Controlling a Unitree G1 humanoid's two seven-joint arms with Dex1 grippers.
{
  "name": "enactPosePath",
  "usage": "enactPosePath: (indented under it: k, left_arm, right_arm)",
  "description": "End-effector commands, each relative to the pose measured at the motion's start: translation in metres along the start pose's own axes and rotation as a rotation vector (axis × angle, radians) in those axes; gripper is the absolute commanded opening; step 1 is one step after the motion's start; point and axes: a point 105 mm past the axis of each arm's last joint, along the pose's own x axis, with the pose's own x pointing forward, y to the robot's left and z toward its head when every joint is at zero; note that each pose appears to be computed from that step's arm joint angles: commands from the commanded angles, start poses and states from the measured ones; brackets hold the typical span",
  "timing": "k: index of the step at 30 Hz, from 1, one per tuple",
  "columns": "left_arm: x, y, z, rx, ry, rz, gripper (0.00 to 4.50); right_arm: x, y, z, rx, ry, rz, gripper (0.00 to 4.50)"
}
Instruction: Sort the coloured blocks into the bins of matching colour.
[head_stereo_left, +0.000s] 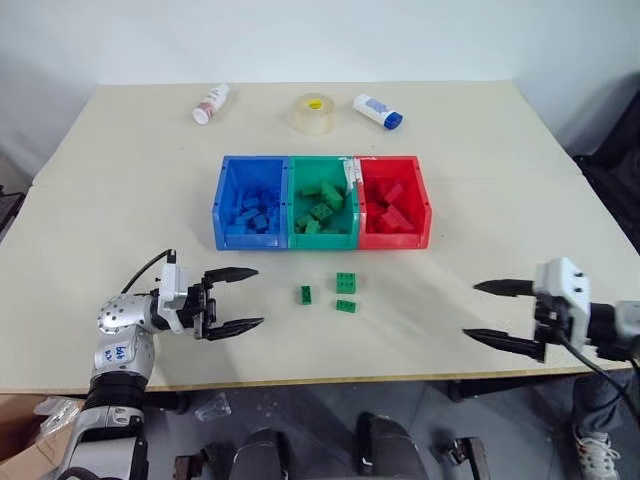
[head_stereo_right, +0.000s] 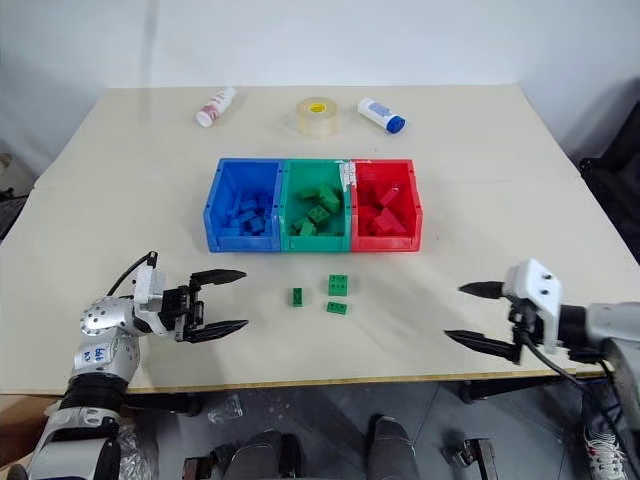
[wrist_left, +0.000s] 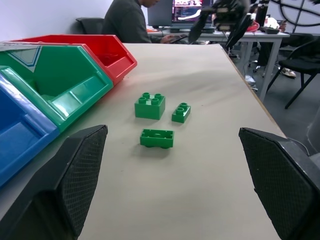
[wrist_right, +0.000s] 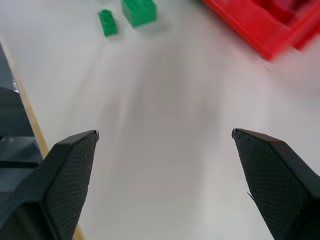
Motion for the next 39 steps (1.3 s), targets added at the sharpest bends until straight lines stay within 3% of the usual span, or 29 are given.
enactPosePath:
  k: [1, 5, 16, 26, 29, 36, 39]
  left_arm:
    - [-0.002, 0.003, 0.006, 0.029, 0.006, -0.018, 4.5]
    - [-0.001, 0.005, 0.006, 0.031, 0.01, -0.027, 4.5]
    - [0.001, 0.002, 0.009, 0.054, 0.007, -0.01, 4.5]
    - [-0.011, -0.007, 0.01, 0.059, 0.021, 0.056, 4.5]
    - [-0.012, -0.01, 0.009, 0.055, 0.021, 0.063, 4.5]
    - [-0.012, -0.012, 0.009, 0.051, 0.021, 0.071, 4.5]
    - [-0.012, -0.011, 0.009, 0.051, 0.02, 0.073, 4.5]
  right_arm:
    - [0.0, 0.002, 0.018, -0.054, -0.032, 0.005, 4.47]
    - [0.028, 0.005, 0.029, -0.064, -0.077, 0.04, 4.47]
    - [0.148, 0.009, 0.047, -0.088, -0.147, 0.176, 4.47]
    - [0.191, 0.003, 0.051, -0.091, -0.159, 0.188, 4.47]
    - [0.193, 0.006, 0.051, -0.096, -0.165, 0.206, 3.89]
    - [0.189, 0.01, 0.062, -0.11, -0.211, 0.211, 1.52]
    - [0.181, 0.008, 0.081, -0.135, -0.27, 0.197, 1.48]
